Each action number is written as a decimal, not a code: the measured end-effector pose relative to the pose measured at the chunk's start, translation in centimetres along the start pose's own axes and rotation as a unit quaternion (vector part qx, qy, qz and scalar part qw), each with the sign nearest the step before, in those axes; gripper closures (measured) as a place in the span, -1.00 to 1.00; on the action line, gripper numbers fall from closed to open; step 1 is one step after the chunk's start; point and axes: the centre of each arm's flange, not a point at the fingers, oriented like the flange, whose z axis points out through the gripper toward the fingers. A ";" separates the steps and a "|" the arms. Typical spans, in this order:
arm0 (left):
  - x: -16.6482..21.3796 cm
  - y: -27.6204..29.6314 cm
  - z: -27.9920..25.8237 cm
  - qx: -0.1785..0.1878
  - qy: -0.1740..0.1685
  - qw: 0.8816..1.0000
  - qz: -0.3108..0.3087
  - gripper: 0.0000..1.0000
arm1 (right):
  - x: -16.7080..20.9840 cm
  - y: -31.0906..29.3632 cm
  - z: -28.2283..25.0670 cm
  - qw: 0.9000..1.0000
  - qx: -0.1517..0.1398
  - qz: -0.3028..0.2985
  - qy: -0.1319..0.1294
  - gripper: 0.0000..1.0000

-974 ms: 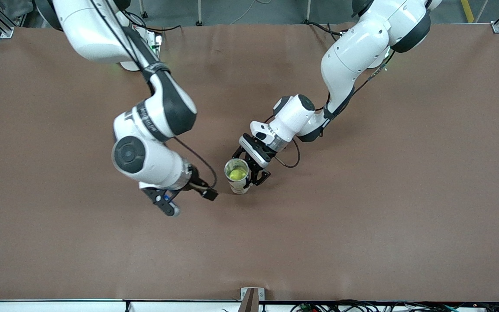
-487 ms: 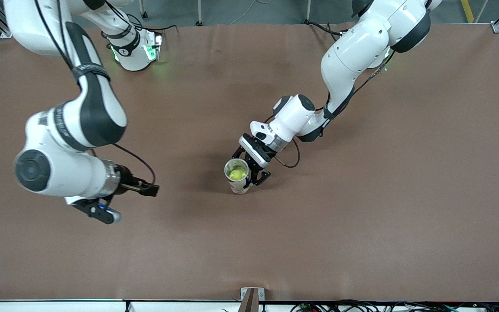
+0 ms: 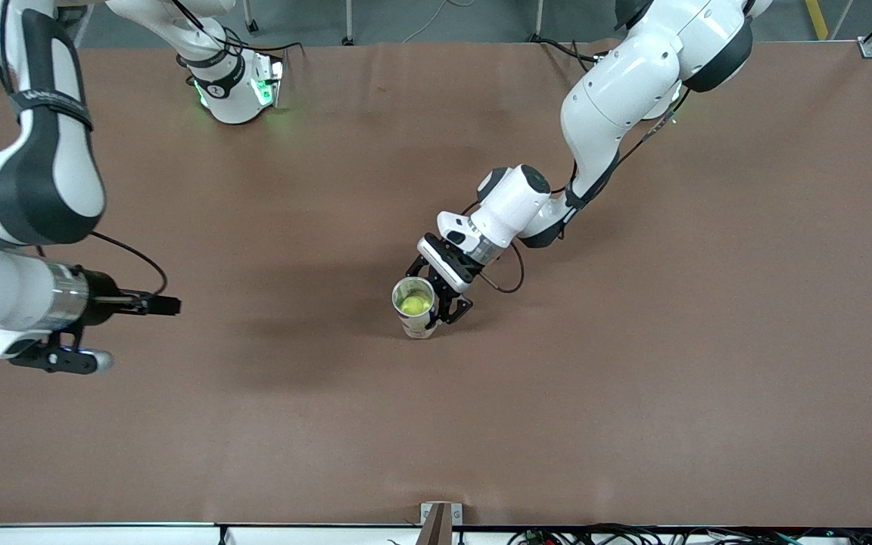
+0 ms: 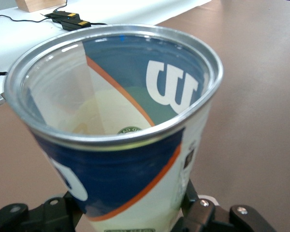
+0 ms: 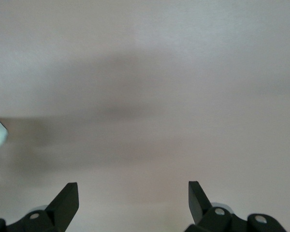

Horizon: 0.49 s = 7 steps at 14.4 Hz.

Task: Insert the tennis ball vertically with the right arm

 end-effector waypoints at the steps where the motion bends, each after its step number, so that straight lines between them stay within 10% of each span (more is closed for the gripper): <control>1: 0.0 0.0 0.0 0.000 0.000 1.000 0.000 -0.59 | -0.3 1.2 -0.7 1.000 -0.004 -0.012 -0.001 -1.00; 7: 0.0 0.0 0.0 0.000 0.000 1.000 0.000 -0.59 | -2.4 5.7 -3.4 0.998 -0.029 -0.054 0.001 -1.00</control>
